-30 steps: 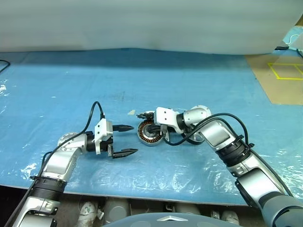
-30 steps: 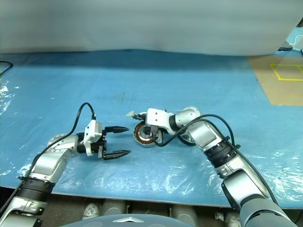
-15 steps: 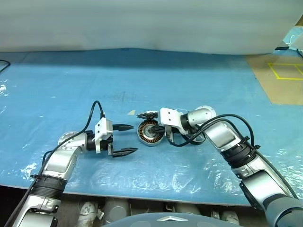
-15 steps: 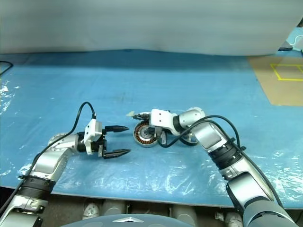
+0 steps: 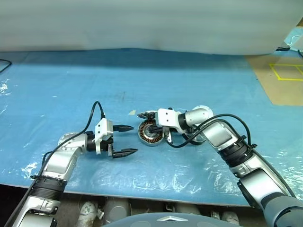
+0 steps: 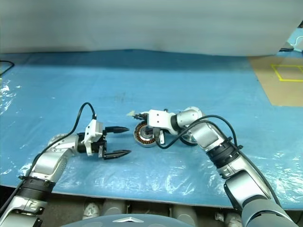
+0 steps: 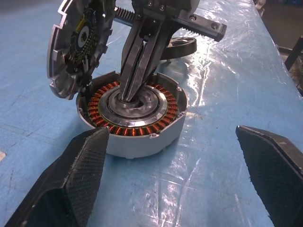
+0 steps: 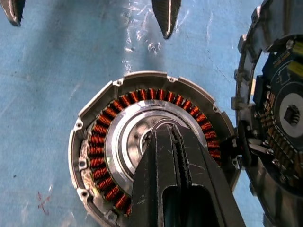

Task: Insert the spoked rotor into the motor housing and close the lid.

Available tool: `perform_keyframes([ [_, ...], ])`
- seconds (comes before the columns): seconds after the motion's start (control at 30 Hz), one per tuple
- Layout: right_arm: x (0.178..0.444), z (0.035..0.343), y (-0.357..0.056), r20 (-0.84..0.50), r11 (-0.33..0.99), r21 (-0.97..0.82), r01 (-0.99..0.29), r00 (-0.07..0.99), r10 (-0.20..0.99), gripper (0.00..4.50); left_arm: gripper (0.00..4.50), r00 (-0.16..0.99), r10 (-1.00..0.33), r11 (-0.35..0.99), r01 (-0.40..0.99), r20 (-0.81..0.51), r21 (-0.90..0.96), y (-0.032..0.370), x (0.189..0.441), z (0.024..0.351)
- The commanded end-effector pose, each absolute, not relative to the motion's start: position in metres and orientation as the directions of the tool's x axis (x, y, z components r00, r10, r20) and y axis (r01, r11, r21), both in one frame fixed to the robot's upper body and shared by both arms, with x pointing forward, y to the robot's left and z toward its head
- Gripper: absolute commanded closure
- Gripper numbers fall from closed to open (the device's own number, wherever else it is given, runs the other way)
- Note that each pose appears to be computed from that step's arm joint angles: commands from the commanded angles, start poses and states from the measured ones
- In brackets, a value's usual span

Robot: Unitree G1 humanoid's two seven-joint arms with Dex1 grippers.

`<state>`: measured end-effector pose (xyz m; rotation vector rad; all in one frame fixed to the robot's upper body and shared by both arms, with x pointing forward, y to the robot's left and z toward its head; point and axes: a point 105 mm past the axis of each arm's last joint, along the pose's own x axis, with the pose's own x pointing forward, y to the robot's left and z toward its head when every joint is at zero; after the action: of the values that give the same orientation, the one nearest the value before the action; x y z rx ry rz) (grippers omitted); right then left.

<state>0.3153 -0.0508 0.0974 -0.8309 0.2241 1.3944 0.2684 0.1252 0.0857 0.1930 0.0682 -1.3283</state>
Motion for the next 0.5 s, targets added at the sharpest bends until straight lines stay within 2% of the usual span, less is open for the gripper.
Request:
perform_keyframes([
  [0.03,0.315,0.092,-0.064,-0.625,-0.028,-0.349,-0.937,0.21,0.751,4.47,0.0,0.236,-0.962,0.216,0.966,-0.139,0.142,0.124,0.269,0.095],
  [0.2,0.307,0.09,-0.052,-0.614,-0.046,-0.322,-0.946,0.171,0.771,4.47,0.0,0.227,-0.964,0.208,0.968,-0.135,0.143,0.122,0.271,0.095],
  [0.5,0.313,0.088,-0.043,-0.608,-0.046,-0.364,-0.93,0.2,0.768,4.47,0.0,0.225,-0.965,0.207,0.969,-0.135,0.138,0.122,0.271,0.095],
])
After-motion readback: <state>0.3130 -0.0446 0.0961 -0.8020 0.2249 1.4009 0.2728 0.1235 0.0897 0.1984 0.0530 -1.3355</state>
